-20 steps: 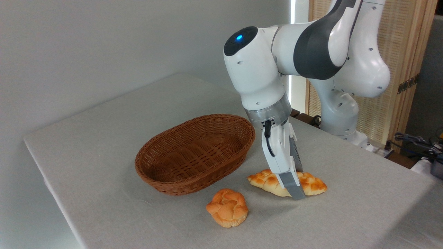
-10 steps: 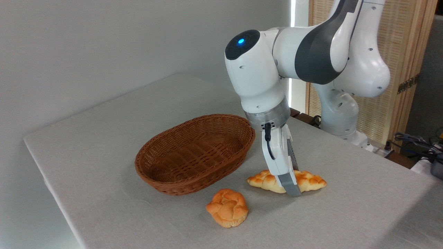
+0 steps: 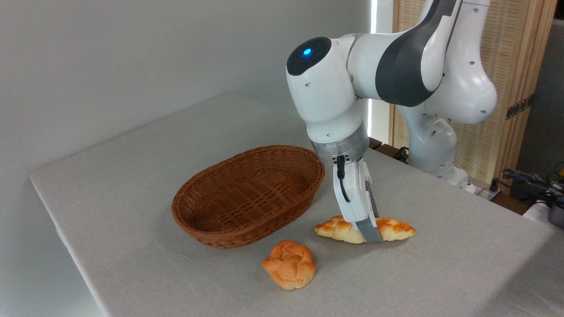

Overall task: Put bread into the basket
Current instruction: 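Lift the braided roll and carry it over the wicker basket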

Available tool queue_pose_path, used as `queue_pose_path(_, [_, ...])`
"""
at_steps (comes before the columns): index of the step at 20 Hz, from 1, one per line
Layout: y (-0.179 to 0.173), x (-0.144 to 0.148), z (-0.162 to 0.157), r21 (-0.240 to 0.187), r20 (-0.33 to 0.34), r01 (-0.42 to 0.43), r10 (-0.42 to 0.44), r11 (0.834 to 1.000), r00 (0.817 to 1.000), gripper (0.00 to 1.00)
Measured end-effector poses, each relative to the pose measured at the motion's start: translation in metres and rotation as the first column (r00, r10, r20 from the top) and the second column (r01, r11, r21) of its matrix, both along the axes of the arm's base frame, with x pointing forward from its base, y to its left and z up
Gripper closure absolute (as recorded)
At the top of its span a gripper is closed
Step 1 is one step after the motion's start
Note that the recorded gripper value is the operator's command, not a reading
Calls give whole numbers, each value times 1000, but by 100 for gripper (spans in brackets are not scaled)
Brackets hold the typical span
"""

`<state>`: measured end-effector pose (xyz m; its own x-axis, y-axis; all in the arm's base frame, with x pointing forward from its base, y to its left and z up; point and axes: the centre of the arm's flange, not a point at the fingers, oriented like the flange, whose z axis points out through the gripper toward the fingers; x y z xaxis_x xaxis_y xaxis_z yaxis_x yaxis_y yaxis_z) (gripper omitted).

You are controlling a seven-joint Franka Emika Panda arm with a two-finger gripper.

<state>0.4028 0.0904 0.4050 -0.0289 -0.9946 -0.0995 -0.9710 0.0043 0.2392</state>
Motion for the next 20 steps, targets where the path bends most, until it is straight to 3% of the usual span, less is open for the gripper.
queue_pose_path(3, [3,3,24,-1,-27,-17,17,1000,1000,79])
queue_pose_path(7, [3,11,62,-29,-8,-43,43,999,999,79])
queue_pose_path(12, [-29,27,97,-156,62,-76,87,985,994,75])
queue_pose_path(14, [-46,32,108,-218,74,-117,136,969,988,74])
queue_pose_path(17, [-83,35,117,-290,35,-224,244,930,969,59])
queue_pose_path(20, [-131,41,102,-279,-41,-356,359,892,932,51])
